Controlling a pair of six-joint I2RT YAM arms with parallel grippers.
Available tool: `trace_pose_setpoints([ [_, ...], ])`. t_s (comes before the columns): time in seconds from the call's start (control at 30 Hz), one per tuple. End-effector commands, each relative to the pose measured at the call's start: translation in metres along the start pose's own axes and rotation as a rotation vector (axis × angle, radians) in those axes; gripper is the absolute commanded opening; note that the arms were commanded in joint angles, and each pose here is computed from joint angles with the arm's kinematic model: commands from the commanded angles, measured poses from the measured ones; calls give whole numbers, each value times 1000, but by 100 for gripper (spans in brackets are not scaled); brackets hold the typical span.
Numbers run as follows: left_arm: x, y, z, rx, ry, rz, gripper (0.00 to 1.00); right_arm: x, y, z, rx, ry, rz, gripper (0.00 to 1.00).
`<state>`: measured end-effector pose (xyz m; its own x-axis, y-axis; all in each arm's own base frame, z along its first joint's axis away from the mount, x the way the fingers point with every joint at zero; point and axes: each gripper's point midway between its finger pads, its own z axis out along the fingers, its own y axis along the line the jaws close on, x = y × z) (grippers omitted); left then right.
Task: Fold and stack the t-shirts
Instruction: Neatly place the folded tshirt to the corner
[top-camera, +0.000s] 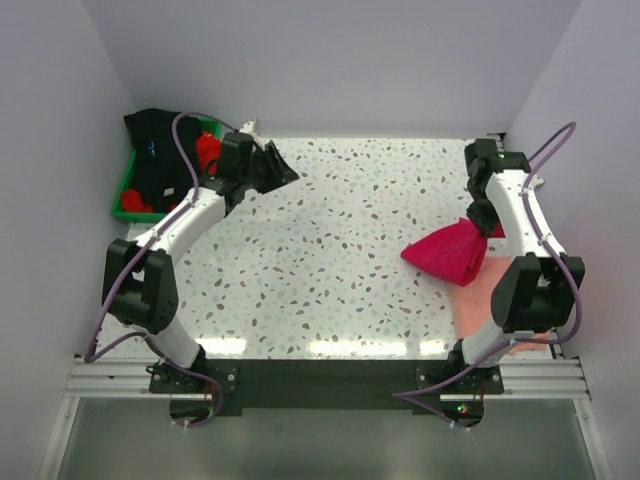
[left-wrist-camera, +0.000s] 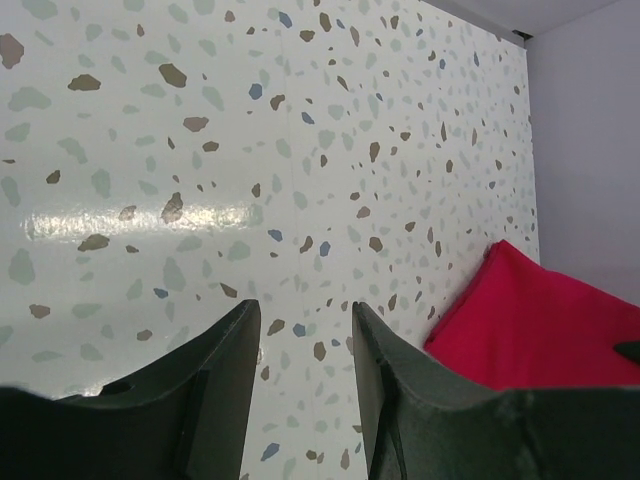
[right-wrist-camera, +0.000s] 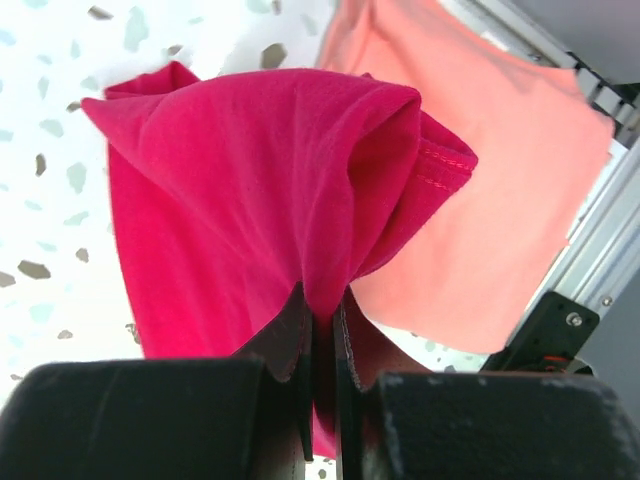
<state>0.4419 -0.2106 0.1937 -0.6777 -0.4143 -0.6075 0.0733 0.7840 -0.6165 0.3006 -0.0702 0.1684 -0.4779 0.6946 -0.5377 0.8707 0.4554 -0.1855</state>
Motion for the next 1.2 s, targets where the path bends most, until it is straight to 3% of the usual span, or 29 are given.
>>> trace_pose_setpoints([
  [0.0, -4, -16, -16, 60, -17, 41, 47, -19, -40, -13, 64, -36, 48, 0],
  [0.37, -1, -19, -20, 79, -12, 46, 47, -58, -74, -6, 84, -21, 151, 0],
  [0.7, -1, -20, -19, 86, -9, 53, 47, -64, -91, -15, 87, -37, 199, 0],
  [1.17, -2, -20, -20, 86, -12, 61, 47, -85, -84, -30, 36, -77, 226, 0],
])
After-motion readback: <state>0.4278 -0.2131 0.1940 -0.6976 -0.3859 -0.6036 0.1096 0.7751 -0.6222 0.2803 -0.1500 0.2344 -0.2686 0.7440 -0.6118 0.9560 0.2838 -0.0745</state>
